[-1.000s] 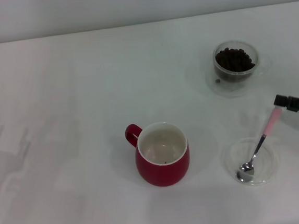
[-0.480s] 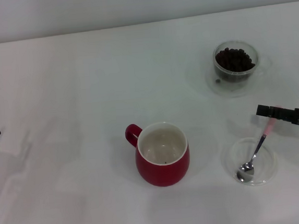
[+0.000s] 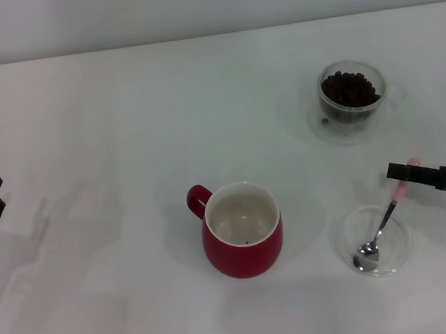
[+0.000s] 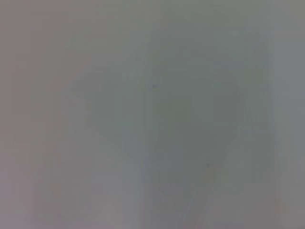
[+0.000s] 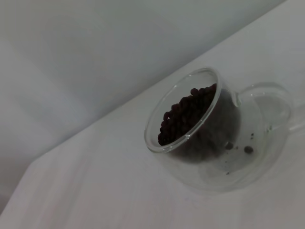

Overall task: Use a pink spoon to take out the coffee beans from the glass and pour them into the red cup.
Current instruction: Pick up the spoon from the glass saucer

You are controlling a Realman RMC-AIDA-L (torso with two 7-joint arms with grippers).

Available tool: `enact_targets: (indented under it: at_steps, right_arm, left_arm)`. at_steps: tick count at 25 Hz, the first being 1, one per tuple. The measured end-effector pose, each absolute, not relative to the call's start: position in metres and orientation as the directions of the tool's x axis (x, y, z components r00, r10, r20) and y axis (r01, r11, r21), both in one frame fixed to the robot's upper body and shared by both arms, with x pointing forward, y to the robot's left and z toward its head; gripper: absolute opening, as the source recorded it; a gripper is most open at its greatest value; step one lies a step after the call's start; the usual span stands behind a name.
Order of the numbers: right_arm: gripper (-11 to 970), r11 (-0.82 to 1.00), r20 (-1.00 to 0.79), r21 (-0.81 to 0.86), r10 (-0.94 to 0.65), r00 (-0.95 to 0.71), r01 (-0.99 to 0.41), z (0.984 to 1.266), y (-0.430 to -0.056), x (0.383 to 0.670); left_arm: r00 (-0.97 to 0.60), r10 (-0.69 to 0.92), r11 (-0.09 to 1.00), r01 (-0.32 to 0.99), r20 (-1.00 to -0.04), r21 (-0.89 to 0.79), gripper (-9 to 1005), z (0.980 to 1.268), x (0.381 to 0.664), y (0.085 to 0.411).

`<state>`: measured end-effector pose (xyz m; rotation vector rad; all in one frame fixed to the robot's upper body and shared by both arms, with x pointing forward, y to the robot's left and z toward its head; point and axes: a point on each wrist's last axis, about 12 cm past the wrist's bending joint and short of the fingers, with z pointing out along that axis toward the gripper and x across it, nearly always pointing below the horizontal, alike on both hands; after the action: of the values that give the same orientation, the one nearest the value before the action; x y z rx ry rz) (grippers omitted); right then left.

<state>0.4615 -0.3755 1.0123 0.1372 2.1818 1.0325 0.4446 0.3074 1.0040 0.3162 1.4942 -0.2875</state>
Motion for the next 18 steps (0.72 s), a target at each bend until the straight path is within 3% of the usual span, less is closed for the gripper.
enact_targets:
  at_steps: [6, 18]
  right_arm:
    - [510, 0.676, -0.558, 0.71, 0.368, -0.744, -0.198, 1.0136, -0.3756, 0.4637]
    - [446, 0.655, -0.55, 0.724, 0.36, -0.753, -0.216, 1.0158, -0.3709, 0.4654]
  left_arm:
    - [0.05, 0.0, 0.923, 0.385, -0.999, 0.02, 581, 1.0028, 0.4437, 0.3044]
    - [0.042, 0.001, 0.924, 0.382, -0.999, 0.017, 579, 1.0018, 0.4438, 0.3042]
